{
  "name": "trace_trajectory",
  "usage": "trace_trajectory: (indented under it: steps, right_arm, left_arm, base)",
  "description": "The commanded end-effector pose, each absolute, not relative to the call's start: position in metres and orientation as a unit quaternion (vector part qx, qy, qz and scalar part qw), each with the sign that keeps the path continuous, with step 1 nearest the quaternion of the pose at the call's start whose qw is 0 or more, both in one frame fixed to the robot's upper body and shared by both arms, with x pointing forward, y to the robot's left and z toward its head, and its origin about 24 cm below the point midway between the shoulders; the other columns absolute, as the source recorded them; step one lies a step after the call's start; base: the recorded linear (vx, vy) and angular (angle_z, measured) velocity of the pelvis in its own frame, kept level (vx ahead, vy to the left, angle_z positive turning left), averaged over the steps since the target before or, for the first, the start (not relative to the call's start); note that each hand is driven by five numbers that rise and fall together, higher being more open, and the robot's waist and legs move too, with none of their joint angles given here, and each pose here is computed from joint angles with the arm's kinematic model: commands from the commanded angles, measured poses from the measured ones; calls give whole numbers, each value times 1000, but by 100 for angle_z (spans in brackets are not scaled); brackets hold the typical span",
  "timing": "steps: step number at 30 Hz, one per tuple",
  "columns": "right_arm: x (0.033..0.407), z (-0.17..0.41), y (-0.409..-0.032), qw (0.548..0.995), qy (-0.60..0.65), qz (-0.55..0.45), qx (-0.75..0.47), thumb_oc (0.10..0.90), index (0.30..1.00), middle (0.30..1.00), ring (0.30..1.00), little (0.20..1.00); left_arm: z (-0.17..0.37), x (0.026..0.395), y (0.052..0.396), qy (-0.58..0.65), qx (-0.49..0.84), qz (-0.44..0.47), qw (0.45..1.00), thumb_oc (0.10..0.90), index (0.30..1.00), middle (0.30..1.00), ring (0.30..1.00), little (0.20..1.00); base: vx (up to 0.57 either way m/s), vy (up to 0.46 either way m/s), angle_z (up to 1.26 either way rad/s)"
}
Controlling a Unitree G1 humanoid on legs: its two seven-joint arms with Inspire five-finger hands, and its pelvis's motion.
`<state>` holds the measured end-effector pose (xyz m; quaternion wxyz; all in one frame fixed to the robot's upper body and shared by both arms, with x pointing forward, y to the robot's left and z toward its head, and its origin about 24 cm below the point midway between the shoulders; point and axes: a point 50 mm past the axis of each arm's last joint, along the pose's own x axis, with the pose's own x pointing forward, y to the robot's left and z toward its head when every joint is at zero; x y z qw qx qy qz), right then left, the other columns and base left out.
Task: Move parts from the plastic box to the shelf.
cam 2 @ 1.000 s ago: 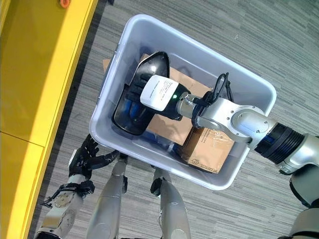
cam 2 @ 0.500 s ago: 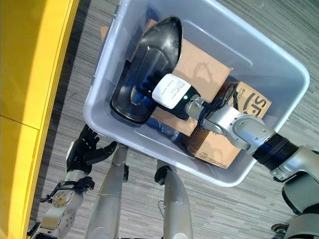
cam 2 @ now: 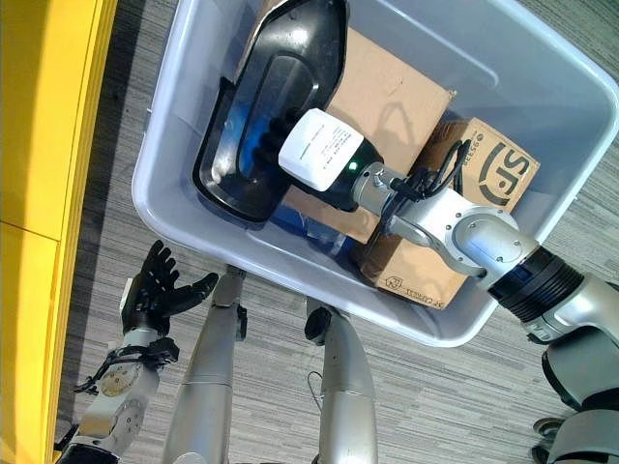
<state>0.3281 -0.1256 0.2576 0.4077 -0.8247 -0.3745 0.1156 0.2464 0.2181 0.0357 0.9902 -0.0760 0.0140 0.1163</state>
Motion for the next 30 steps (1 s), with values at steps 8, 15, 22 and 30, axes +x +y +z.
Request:
trace_trajectory:
  steps: [8,15,22,30]
  right_arm:
    - [345,226,-132,404,-319,149,-844,400,300,300,300,300]
    - [337,220,-140,425,-312,163,-834,400,300,300,300,300]
    - [332,209,-151,436,-288,177,-834,400,300,300,300,300]
    - [323,209,-160,457,-287,173,-824,400,300,300,300,300]
  left_arm:
    - [51,244,221,-29,-86,114,989,900,1000,1000,1000,1000]
    - [41,244,223,-5,-74,100,992,900,1000,1000,1000,1000]
    - [31,238,228,19,-68,95,993,900,1000,1000,1000,1000]
    - [18,226,235,49,-58,92,993,900,1000,1000,1000,1000]
  base:
    - [-15,7,4]
    - [2,11,5]
    - [101,11,-7]
    - [112,20,1]
